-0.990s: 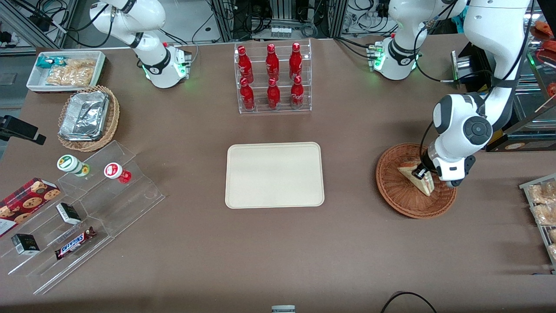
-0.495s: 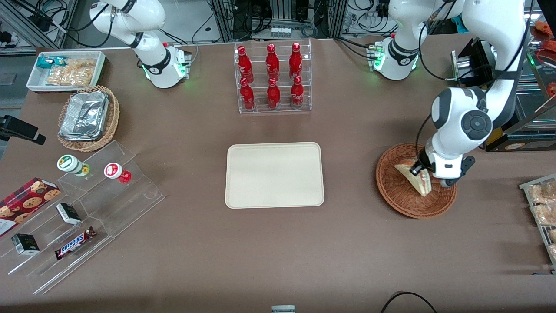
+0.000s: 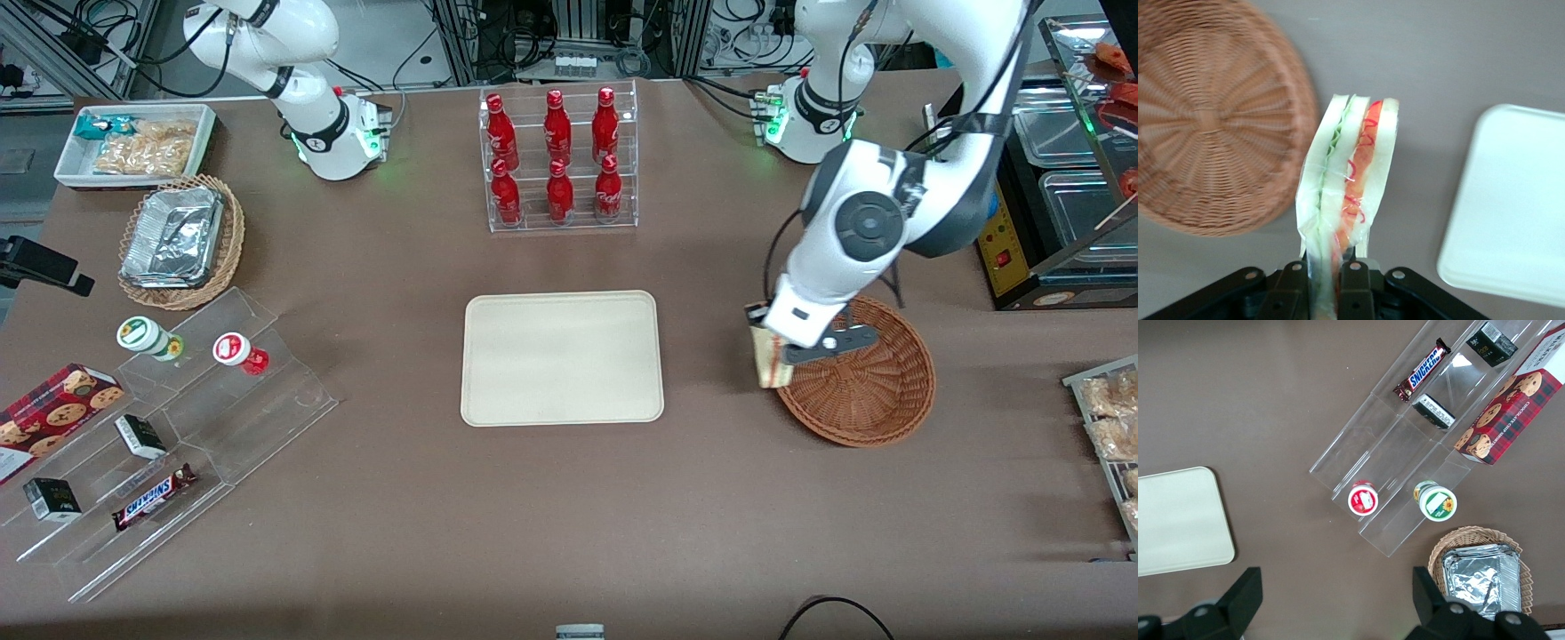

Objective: Place sandwich from basket to tray
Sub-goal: 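Lift the sandwich and carry it with the left gripper to the cream tray, then lower the sandwich onto the tray and open the left gripper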

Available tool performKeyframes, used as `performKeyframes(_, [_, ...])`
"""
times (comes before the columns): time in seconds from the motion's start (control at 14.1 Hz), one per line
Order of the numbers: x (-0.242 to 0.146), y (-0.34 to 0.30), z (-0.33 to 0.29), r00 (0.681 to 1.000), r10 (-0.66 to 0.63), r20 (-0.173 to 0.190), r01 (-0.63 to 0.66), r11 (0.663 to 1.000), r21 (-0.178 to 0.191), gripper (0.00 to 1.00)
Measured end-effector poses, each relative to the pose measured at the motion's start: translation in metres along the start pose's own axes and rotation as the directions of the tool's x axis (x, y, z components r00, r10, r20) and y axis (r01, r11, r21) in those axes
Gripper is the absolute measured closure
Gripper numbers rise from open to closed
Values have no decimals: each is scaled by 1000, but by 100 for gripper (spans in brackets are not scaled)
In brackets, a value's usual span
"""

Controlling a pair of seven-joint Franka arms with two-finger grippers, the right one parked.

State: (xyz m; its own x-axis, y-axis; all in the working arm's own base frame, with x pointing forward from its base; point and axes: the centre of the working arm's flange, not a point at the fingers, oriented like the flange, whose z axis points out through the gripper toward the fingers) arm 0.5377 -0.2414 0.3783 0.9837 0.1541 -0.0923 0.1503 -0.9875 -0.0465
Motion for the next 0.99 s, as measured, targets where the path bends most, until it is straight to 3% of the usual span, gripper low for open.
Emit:
performKeyframes(0.21, [-10,71,4,996,94,-1,-94,995,-25,85])
performKeyframes(0.42, [-19,132,25,995,101,19,-100,994,-44,85])
performKeyframes(0.85, [-26,246,70,999,-2,48,7,994,-112,85])
performKeyframes(0.99, [-31,274,89,998,-56,42,60,992,-114,85])
